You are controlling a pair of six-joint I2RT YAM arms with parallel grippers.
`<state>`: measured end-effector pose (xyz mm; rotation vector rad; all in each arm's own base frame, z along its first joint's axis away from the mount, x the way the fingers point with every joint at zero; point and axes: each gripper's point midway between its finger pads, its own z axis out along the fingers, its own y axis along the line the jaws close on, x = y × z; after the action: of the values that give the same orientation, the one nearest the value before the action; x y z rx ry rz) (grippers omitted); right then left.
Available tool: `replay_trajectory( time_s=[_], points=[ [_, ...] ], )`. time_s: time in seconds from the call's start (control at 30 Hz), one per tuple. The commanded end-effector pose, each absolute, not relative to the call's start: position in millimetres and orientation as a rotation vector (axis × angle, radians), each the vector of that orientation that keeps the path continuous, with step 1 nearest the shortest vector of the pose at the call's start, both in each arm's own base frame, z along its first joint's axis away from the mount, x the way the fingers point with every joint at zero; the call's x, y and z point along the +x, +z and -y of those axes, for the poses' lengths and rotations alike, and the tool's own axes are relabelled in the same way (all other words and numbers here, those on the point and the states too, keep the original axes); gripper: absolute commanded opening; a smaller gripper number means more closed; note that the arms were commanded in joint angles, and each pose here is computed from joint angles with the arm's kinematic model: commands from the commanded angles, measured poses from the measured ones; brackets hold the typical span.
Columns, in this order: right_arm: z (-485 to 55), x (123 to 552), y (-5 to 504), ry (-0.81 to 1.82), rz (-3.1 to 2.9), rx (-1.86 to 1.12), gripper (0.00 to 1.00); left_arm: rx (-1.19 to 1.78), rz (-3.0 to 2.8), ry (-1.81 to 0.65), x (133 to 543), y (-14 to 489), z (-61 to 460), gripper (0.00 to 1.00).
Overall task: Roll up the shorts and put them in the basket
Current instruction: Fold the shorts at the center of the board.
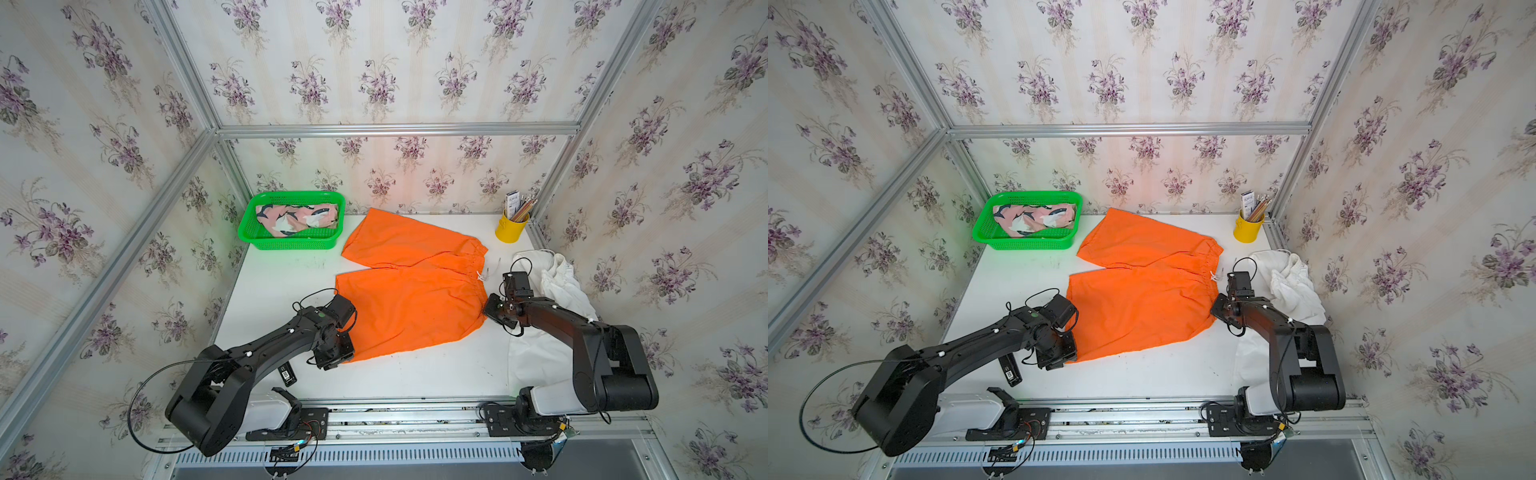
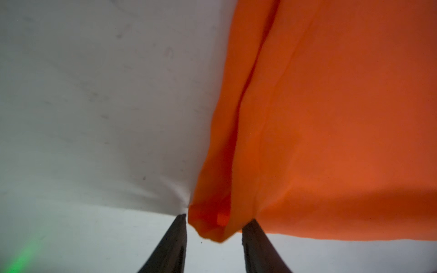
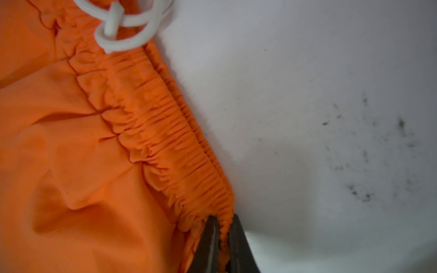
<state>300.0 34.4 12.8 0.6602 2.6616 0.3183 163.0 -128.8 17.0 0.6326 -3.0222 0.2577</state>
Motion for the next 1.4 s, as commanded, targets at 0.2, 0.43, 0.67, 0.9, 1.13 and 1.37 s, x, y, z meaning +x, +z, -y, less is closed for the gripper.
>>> replay_trajectory(
  time_s=[0.2, 0.43, 0.67, 0.9, 1.13, 1.37],
  points=[
    [-35.3, 271.0, 1.1, 0.298, -2.77, 0.676, 0.02, 0.572, 3.031, 0.239, 163.8, 5.2, 129.0, 0.19],
    [-47.1, 274.7, 38.2, 0.425, -2.69, 0.652, 0.0, 0.538, 3.218, 0.24, 178.8, 73.6, 113.8, 0.01],
    [-51.6, 249.1, 94.7, 0.514, -2.588, 0.669, 0.0, 0.562, 3.368, 0.325, 165.2, 154.0, 89.4, 0.0],
    [-73.3, 213.7, 151.0, 0.757, -2.48, 0.678, 0.0, 0.626, 3.566, 0.289, 156.4, 232.5, 54.1, 0.0],
    [-82.5, 236.4, 186.2, 0.861, -2.377, 0.656, 0.0, 0.448, 3.786, 0.145, 219.5, 295.1, 61.8, 0.02],
    [-74.2, 293.2, 150.9, 0.802, -2.342, 0.757, 0.0, 0.225, 3.831, 0.187, 355.4, 306.1, 113.0, 0.02]
  ],
)
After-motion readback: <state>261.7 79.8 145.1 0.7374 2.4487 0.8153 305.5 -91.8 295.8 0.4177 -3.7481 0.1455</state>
